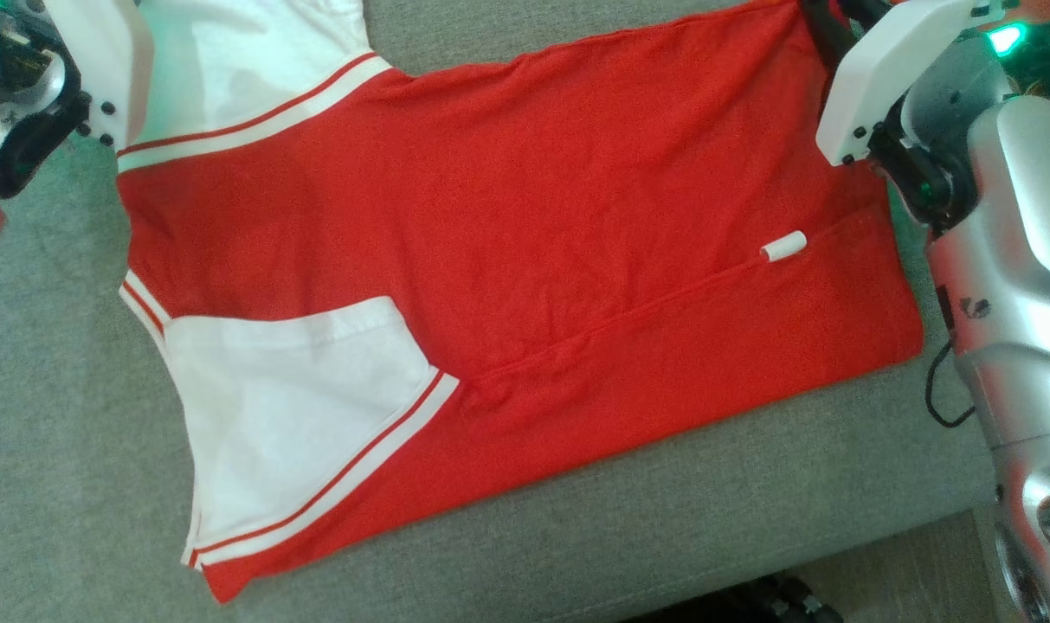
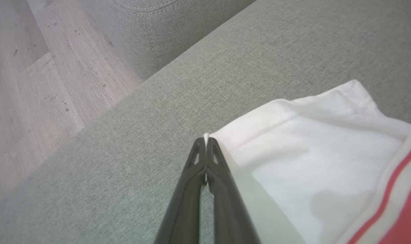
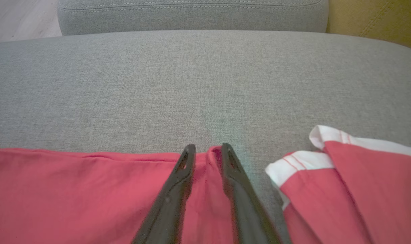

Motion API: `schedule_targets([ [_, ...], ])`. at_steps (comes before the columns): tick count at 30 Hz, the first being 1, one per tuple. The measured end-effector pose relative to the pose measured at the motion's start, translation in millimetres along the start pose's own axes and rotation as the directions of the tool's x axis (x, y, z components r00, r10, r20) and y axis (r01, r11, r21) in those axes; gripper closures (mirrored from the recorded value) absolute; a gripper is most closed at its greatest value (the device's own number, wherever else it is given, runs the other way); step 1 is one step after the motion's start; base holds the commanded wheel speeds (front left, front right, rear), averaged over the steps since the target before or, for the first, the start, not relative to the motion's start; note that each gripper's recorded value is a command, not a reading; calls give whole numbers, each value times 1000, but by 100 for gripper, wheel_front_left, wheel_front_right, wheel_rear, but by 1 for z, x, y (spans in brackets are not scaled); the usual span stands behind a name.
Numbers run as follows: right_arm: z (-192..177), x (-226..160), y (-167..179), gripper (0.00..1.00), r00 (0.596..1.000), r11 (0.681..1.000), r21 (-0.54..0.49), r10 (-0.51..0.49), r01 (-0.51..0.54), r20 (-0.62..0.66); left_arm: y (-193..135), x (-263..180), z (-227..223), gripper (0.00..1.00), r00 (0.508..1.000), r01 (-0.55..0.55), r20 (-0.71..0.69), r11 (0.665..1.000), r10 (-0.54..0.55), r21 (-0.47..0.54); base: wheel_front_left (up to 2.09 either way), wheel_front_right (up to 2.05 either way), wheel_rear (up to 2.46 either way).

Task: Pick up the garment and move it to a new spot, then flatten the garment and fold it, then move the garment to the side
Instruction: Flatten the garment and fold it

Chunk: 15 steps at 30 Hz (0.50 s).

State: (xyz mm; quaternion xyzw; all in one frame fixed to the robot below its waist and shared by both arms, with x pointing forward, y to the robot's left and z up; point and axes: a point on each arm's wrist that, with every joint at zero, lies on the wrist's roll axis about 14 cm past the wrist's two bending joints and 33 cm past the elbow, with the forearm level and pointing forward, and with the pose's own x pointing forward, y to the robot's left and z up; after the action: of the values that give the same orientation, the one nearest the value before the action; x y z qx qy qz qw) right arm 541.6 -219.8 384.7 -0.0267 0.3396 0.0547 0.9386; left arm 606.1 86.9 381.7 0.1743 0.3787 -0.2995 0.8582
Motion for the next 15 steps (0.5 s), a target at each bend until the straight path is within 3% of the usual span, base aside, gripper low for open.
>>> schedule_targets([
  [1, 0, 0, 0, 74, 1000, 1000, -1, 1, -1, 0, 0, 0, 0, 100, 1000, -1, -1, 1000, 1, 3, 0, 0, 0],
  [3, 0, 1, 1, 100, 1000, 1000, -1, 2, -2, 0, 1, 0, 1, 100, 1000, -2, -1, 1000, 2, 9, 0, 0, 0],
  [7, 0, 1, 1, 100, 1000, 1000, -2, 4, -4, -1, 2, 0, 1, 100, 1000, -6, 8, 1000, 6, 12, 0, 0, 0],
  [15, 19, -4, -6, 100, 996, 1000, 24, -14, 12, 85, 9, -16, 38, 100, 978, -41, 207, 998, 30, 47, 0, 0, 0],
])
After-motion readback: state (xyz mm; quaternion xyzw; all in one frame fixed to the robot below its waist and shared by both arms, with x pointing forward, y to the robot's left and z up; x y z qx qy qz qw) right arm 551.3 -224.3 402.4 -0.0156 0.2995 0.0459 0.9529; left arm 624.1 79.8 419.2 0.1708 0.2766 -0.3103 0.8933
